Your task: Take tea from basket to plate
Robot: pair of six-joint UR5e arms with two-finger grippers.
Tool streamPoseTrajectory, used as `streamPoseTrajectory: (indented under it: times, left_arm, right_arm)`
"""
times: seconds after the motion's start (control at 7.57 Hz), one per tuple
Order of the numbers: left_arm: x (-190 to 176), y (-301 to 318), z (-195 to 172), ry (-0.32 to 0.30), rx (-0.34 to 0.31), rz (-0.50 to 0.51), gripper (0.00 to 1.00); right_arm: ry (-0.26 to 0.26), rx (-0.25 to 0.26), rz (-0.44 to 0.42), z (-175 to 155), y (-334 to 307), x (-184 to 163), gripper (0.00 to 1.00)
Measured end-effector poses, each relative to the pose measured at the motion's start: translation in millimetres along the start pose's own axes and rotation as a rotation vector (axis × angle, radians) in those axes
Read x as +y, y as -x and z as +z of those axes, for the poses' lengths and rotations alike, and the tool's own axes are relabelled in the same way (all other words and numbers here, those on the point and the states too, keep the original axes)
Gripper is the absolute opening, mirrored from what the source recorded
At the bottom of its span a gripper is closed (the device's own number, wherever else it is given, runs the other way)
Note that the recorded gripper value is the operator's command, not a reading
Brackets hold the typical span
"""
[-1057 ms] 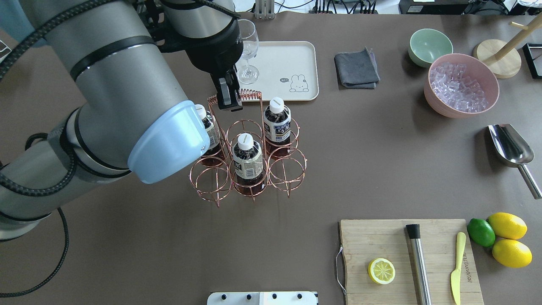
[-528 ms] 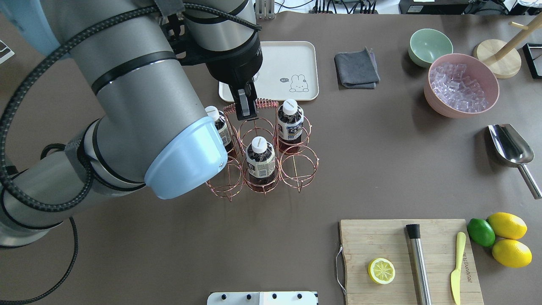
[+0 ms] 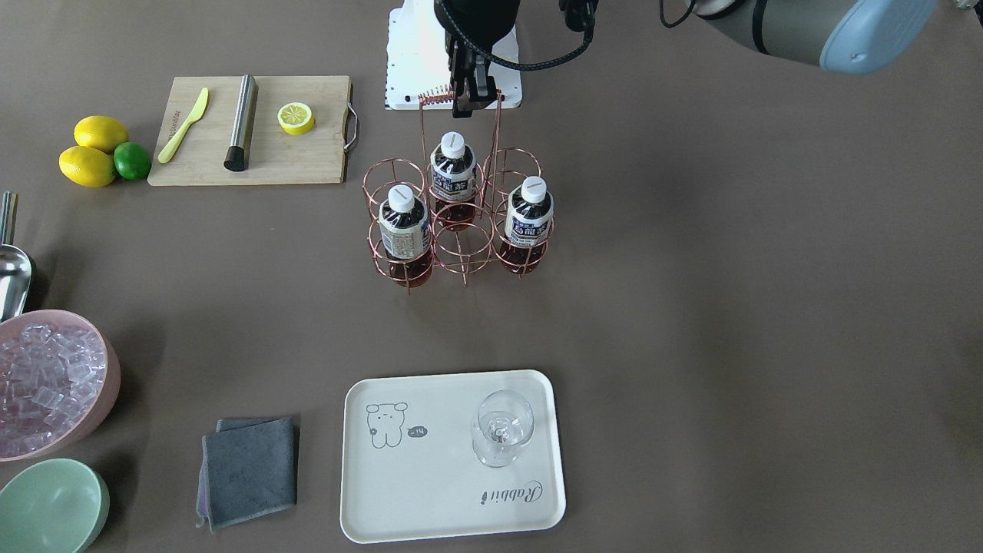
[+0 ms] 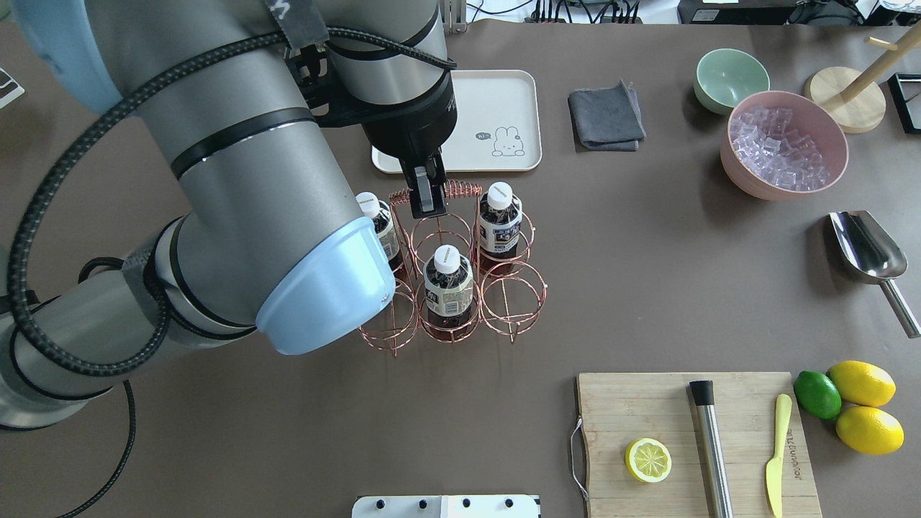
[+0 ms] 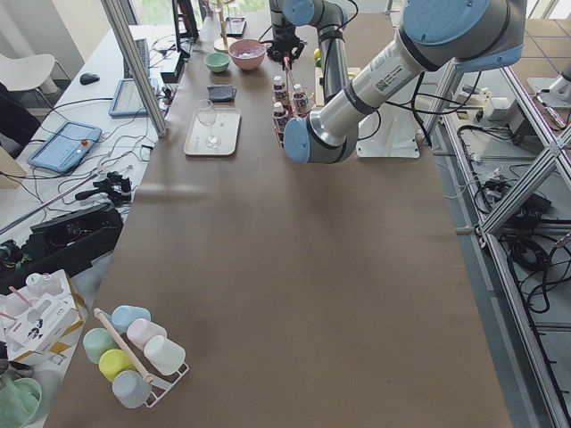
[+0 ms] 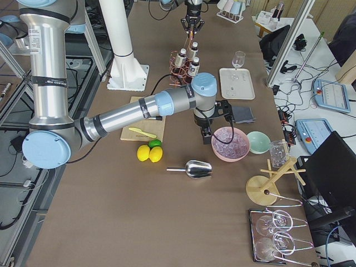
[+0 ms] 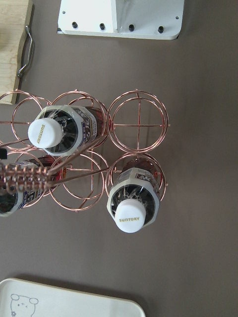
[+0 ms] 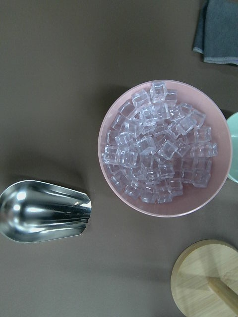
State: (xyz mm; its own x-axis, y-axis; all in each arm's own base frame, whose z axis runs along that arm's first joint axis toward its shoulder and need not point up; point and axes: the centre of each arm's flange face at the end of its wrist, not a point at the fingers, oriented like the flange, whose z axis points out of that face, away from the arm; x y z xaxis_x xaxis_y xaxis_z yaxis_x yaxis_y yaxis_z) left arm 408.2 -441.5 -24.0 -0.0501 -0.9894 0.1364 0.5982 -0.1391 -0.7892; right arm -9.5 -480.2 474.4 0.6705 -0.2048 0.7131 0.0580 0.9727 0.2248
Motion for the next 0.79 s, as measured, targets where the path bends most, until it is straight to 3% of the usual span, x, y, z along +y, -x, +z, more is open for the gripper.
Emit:
streamPoseTrajectory:
  times: [0.79]
  left_arm:
    - [10.6, 11.5, 21.5, -0.011, 0.014, 0.009, 0.00]
  right_arm:
    - [-0.001, -0.012, -0.035, 1.5, 16.8, -10.2, 0.99]
